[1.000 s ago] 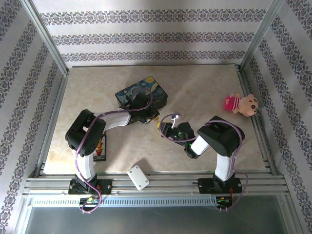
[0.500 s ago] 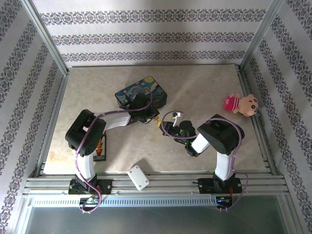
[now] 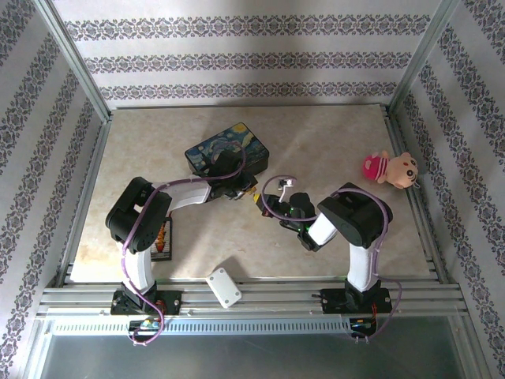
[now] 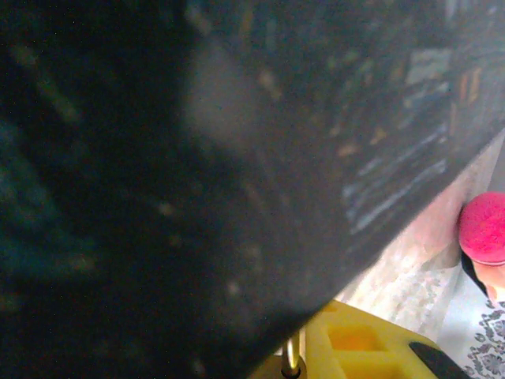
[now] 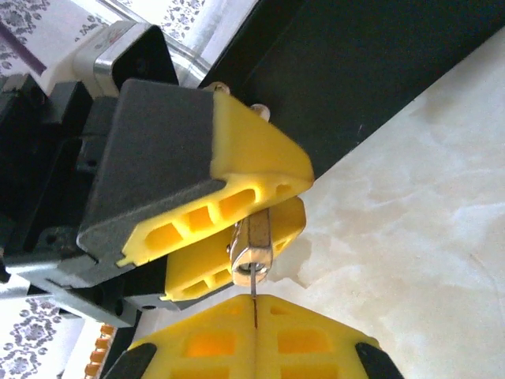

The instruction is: Unlock the padlock with the key

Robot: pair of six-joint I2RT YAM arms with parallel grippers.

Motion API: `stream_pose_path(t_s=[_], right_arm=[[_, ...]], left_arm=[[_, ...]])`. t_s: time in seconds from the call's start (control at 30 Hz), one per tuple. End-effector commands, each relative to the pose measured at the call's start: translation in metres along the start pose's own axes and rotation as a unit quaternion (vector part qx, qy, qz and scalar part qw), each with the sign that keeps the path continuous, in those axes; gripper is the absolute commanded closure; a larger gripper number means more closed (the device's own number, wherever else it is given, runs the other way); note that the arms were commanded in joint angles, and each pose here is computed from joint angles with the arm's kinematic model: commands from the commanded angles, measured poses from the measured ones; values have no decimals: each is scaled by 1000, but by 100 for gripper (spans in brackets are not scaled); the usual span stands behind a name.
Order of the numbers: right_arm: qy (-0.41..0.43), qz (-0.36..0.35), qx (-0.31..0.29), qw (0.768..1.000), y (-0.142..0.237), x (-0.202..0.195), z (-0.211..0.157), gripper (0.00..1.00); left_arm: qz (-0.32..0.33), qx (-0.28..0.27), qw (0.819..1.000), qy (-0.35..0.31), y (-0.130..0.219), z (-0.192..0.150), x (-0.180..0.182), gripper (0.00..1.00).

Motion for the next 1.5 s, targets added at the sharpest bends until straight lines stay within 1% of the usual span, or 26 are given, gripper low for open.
stream_pose_path(t_s=[0.0, 0.17, 0.8, 0.97, 1.07, 1.27, 1.37, 1.4, 1.47], right_arm=[[-34, 6, -39, 999, -5, -5, 23, 100], [-61, -6, -41, 997, 0, -15, 25, 100], [-53, -17, -40, 998, -2, -16, 18, 100], [-51, -26, -32, 998, 7, -19, 12, 80], [-47, -31, -31, 998, 16, -19, 9, 74], [-45, -43, -33, 998, 41, -18, 5, 66], [-44, -47, -32, 997, 50, -16, 5, 65], [-43, -50, -27, 997, 52, -15, 4, 65], [-40, -54, -17, 998, 55, -14, 2, 71]], left_arm=[[8, 97, 995, 21, -4, -31, 8, 100], [8, 96, 995, 21, -2, -31, 8, 100], [6, 94, 995, 18, -3, -31, 9, 100], [7, 91, 996, 19, -5, -30, 10, 100], [6, 89, 996, 21, -6, -30, 10, 100], [9, 86, 996, 19, -5, -29, 11, 100], [9, 84, 996, 19, -4, -29, 11, 100], [10, 85, 996, 19, -5, -29, 12, 100], [9, 85, 996, 18, -5, -29, 11, 100]])
Point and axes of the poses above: each hand's point on the last joint's axis, 136 mm out from that joint toward the fingers, its own y axis back along the fingers, its own x axis along the line the jaws close on, z = x × y, the point moved 7 cm from there along y, back along the fingers, and after that the axes turned 8 degrees about y, right-handed, at the moved point
